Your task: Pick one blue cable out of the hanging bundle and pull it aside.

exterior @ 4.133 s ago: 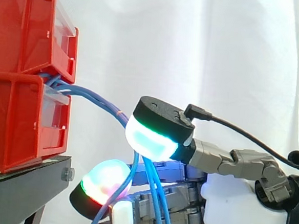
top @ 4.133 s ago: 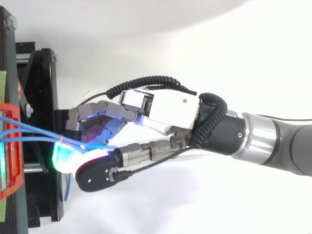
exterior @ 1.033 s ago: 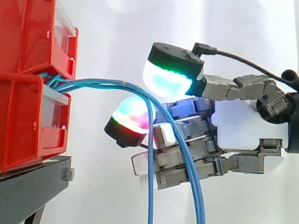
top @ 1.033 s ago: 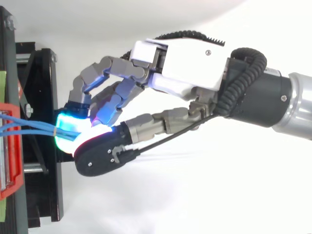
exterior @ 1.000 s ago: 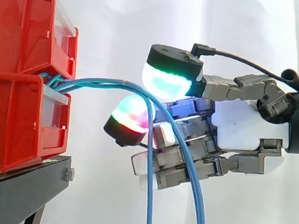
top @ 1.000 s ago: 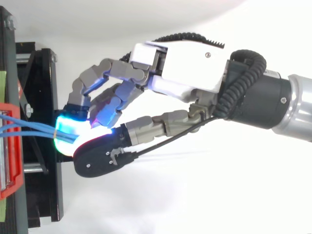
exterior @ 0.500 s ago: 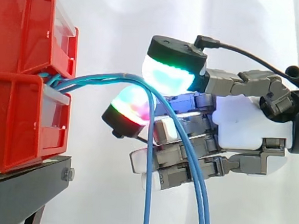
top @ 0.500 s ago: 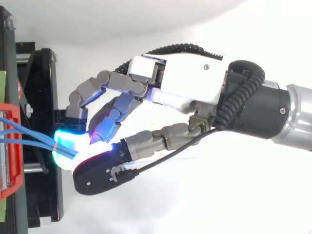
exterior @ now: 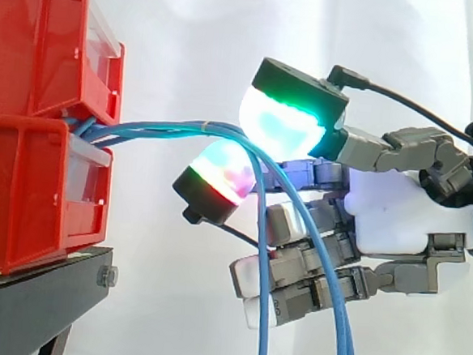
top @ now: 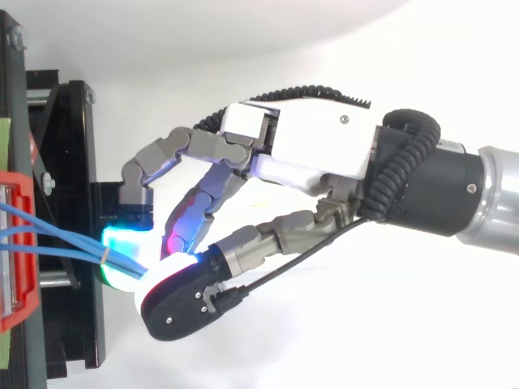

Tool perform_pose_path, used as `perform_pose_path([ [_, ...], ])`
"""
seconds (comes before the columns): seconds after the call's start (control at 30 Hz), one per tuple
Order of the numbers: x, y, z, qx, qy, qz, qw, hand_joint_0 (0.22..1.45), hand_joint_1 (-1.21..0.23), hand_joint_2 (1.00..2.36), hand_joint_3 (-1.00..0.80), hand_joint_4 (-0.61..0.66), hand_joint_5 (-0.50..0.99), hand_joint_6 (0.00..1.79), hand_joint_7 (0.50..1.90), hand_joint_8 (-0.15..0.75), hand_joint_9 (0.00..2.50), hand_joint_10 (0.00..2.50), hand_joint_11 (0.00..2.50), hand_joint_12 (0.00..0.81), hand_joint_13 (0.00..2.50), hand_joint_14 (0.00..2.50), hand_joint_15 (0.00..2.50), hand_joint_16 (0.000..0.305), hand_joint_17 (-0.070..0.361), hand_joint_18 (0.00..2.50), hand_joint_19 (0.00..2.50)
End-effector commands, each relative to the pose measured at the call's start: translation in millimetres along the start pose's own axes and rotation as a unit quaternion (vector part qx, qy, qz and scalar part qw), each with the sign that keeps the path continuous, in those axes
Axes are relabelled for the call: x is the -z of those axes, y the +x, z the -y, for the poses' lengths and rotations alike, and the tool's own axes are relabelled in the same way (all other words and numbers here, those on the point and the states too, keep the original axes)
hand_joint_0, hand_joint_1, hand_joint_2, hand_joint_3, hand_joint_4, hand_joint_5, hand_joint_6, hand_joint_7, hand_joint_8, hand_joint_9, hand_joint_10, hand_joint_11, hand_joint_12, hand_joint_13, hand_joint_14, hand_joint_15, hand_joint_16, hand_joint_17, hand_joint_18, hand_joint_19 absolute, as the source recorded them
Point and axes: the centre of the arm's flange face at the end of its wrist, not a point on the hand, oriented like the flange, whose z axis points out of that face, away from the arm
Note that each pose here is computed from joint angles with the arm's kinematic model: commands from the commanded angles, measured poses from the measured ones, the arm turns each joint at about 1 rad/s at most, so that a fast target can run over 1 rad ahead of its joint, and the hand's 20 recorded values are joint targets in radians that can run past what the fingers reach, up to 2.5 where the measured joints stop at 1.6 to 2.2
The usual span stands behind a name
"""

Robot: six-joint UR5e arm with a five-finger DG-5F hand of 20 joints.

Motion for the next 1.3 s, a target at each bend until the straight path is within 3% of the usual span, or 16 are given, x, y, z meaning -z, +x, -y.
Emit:
perform_pose_path([
  [0.0,0.4,1.3,0.4,-0.001,0.001,-0.001,1.0000,0.76,-0.93,1.00,-0.50,-0.25,-0.09,0.97,1.06,0.203,1.23,0.03,0.79,0.233,0.98,0.02,0.54,0.034,0.076,0.75,0.36],
  [0.07,0.0,0.2,0.1,-0.001,-0.001,0.000,1.0000,0.72,-0.91,1.00,-0.50,-0.20,-0.08,0.96,1.03,0.205,1.24,0.03,0.78,0.234,0.99,0.03,0.55,0.034,0.076,0.75,0.38],
  [0.17,-0.2,0.0,-0.5,-0.001,-0.001,0.002,1.0000,0.63,-0.85,1.00,-0.50,-0.11,-0.07,0.95,0.84,0.211,1.25,0.03,0.76,0.244,0.99,0.02,0.56,0.034,0.077,0.74,0.41],
  [0.3,-1.0,2.4,-4.6,-0.001,-0.004,0.002,1.0000,0.59,-0.82,1.00,-0.50,-0.05,-0.07,0.90,0.94,0.215,1.25,0.02,0.75,0.249,0.98,0.02,0.56,0.036,0.082,0.73,0.43],
  [0.37,-1.2,1.7,-3.2,0.003,-0.004,0.012,0.9999,0.59,-0.76,1.00,-0.50,-0.05,-0.07,0.90,0.97,0.213,1.24,0.02,0.74,0.252,0.98,0.02,0.56,0.037,0.082,0.73,0.43],
  [0.43,-3.3,3.6,1.0,0.010,-0.004,0.017,0.9998,0.59,-0.70,1.00,-0.47,-0.06,-0.07,0.90,0.99,0.219,1.24,0.02,0.74,0.258,0.98,0.02,0.57,0.038,0.085,0.72,0.45],
  [0.47,-5.0,6.0,11.4,0.015,0.000,0.019,0.9997,0.59,-0.67,1.01,-0.41,-0.08,-0.07,0.90,0.98,0.221,1.23,0.03,0.73,0.264,0.97,0.02,0.57,0.039,0.088,0.71,0.47],
  [0.53,-16.4,15.9,38.1,0.004,0.002,0.015,0.9999,0.57,-0.66,1.02,-0.28,-0.08,-0.07,0.91,1.01,0.234,1.22,0.03,0.71,0.273,0.95,0.02,0.56,0.041,0.092,0.70,0.49],
  [0.63,-26.7,23.1,43.8,-0.013,-0.002,0.012,0.9998,0.58,-0.59,1.01,-0.20,-0.07,-0.07,0.90,0.97,0.278,1.21,0.03,0.66,0.315,0.99,0.02,0.55,0.051,0.116,0.76,0.47],
  [0.77,-28.7,26.2,38.1,-0.007,-0.003,0.012,0.9999,0.58,-0.51,1.00,-0.14,-0.04,-0.08,0.90,0.94,0.302,1.18,0.02,0.65,0.349,0.99,0.02,0.53,0.058,0.131,0.79,0.45],
  [0.87,-29.9,28.0,33.4,-0.008,-0.005,0.012,0.9999,0.58,-0.58,1.01,-0.09,-0.01,-0.10,0.92,0.90,0.304,1.13,0.02,0.68,0.351,0.98,0.02,0.53,0.058,0.130,0.78,0.42],
  [0.97,-30.3,28.2,33.0,-0.009,-0.007,0.012,0.9999,0.61,-0.76,1.01,-0.07,0.02,-0.13,0.95,0.90,0.282,1.08,0.02,0.74,0.323,0.95,0.02,0.55,0.052,0.118,0.75,0.43],
  [1.07,-29.9,28.0,33.4,-0.008,-0.005,0.012,0.9999,0.64,-0.78,1.02,-0.14,-0.03,-0.14,0.96,0.92,0.250,1.05,0.03,0.77,0.290,0.91,0.02,0.56,0.045,0.101,0.70,0.44],
  [1.27,-29.7,29.7,33.4,-0.010,-0.005,0.009,0.9999,0.63,-0.76,1.01,-0.35,0.00,-0.11,0.95,0.90,0.232,1.12,0.03,0.76,0.270,0.92,0.02,0.56,0.042,0.095,0.69,0.46],
])
